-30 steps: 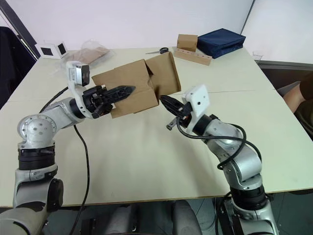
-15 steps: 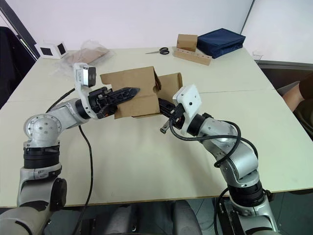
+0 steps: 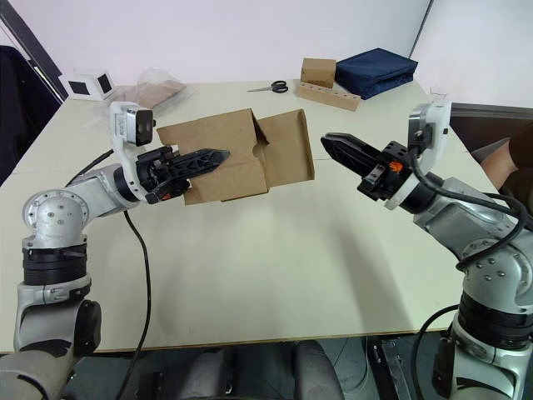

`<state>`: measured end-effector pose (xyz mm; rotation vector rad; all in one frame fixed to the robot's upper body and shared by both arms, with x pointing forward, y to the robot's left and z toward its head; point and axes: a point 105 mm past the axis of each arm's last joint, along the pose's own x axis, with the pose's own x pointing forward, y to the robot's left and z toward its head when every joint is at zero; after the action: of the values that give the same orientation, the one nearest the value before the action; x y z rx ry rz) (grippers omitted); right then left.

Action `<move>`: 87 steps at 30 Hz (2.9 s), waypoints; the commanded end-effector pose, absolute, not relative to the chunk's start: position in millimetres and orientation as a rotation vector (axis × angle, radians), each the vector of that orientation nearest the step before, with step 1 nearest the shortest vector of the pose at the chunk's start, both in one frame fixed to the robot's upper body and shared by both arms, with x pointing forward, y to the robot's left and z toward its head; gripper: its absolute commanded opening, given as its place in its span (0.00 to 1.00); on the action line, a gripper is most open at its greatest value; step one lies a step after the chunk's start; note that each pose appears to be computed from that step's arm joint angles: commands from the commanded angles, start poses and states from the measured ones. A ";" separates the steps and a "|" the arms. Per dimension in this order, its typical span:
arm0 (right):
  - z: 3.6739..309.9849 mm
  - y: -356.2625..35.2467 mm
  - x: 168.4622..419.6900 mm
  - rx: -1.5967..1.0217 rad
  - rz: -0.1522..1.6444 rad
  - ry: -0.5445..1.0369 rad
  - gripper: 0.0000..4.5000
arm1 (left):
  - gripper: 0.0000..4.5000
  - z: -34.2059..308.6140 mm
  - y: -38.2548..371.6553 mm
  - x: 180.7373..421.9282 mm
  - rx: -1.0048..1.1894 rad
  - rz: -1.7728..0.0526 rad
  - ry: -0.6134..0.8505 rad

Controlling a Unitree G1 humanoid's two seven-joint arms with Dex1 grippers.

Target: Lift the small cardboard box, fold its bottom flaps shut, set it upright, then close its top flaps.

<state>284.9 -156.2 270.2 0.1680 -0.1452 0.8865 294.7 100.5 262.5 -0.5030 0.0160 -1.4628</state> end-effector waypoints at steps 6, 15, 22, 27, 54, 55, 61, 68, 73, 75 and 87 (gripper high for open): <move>263.0 -163.0 299.3 0.421 0.945 -0.100 0.73 | 0.00 274.1 100.3 277.5 -0.496 -1.535 -0.032; 259.6 -141.7 298.3 0.504 1.041 -0.080 0.73 | 0.00 275.0 99.7 275.3 -0.495 -1.528 -0.039; 268.4 -109.1 284.4 0.572 1.141 -0.095 0.73 | 0.00 276.5 100.5 278.8 -0.497 -1.508 -0.047; 278.2 -98.5 274.2 0.616 1.173 -0.124 0.73 | 0.00 274.1 101.3 283.4 -0.495 -1.486 -0.046; 270.4 -93.8 270.2 0.609 1.123 -0.113 0.36 | 0.00 271.6 101.2 289.6 -0.508 -1.456 -0.056; 270.7 -94.0 270.0 0.609 1.123 -0.114 0.36 | 0.00 271.6 101.2 289.3 -0.508 -1.456 -0.056; 270.6 -94.8 270.7 0.601 1.115 -0.116 0.36 | 0.00 271.8 100.4 288.5 -0.508 -1.454 -0.056; 268.1 -96.1 276.2 0.575 1.080 -0.123 0.36 | 0.00 271.9 99.0 286.4 -0.517 -1.454 -0.057; 269.6 -96.8 278.6 0.569 1.069 -0.140 0.36 | 0.00 272.1 98.8 286.8 -0.521 -1.450 -0.058; 270.4 -96.7 278.4 0.571 1.071 -0.146 0.36 | 0.00 271.3 98.9 286.9 -0.520 -1.448 -0.057; 271.9 -96.7 278.0 0.561 1.071 -0.149 0.36 | 0.00 271.6 98.3 287.2 -0.525 -1.444 -0.062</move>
<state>282.9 -97.0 260.3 0.5802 -0.0977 1.0488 293.8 97.2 260.5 -0.5380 -0.0038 -1.4198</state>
